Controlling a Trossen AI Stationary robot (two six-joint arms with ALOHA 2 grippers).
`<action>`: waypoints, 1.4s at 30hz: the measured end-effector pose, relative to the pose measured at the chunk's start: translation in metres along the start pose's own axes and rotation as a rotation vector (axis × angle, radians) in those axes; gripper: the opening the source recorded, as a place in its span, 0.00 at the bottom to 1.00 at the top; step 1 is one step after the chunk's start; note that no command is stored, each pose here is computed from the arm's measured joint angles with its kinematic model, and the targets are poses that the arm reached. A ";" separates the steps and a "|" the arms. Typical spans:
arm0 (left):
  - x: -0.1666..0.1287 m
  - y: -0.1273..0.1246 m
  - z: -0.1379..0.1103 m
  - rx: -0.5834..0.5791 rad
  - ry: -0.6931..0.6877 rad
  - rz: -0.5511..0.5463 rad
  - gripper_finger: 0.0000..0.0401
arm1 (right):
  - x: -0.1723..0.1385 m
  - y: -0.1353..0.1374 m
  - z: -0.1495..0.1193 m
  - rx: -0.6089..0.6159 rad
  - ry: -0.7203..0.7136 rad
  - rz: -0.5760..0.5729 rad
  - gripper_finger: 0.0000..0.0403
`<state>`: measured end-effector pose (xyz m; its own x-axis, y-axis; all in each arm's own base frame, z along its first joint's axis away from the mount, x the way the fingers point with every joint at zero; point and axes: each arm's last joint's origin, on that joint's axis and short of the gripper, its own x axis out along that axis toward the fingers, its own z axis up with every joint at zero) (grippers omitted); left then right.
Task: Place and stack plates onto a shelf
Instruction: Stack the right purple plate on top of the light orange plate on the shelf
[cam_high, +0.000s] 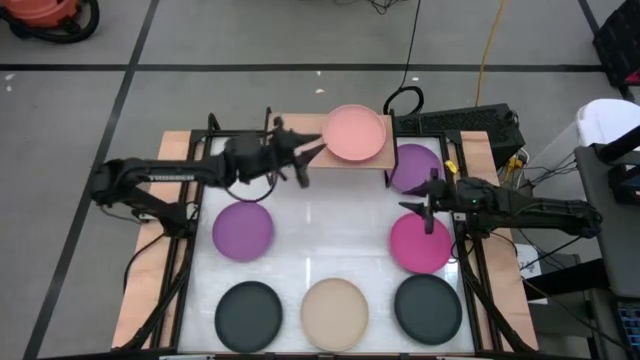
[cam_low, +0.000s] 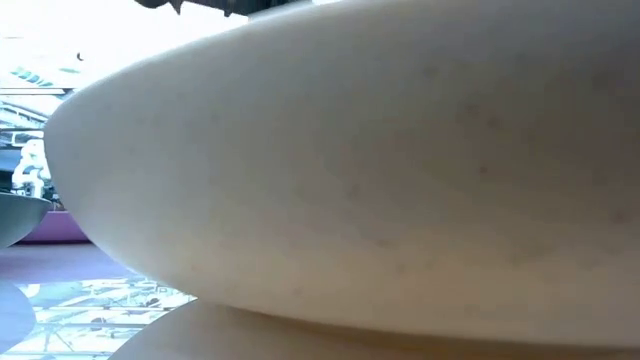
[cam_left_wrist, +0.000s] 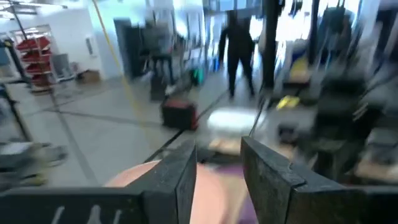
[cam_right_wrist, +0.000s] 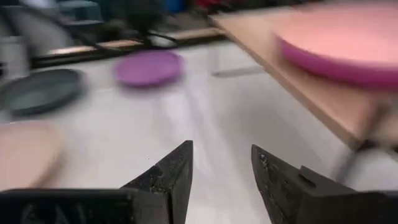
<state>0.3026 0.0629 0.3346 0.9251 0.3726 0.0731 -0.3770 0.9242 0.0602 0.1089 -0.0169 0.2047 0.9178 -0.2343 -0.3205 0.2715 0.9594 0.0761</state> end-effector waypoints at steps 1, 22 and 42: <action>-0.006 -0.002 -0.008 -0.032 -0.047 -0.014 0.32 | 0.002 -0.001 0.000 0.010 0.003 -0.048 0.36; -0.029 -0.015 -0.032 0.000 -0.253 -0.051 0.32 | 0.042 -0.007 -0.016 0.127 0.531 -0.250 0.36; -0.028 -0.014 -0.032 -0.007 -0.253 -0.049 0.32 | 0.055 -0.034 -0.038 0.287 0.733 -0.492 0.36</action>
<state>0.2830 0.0422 0.3003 0.9015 0.2951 0.3167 -0.3306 0.9417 0.0634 0.1389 -0.0564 0.1486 0.2943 -0.3529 -0.8882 0.7330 0.6797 -0.0272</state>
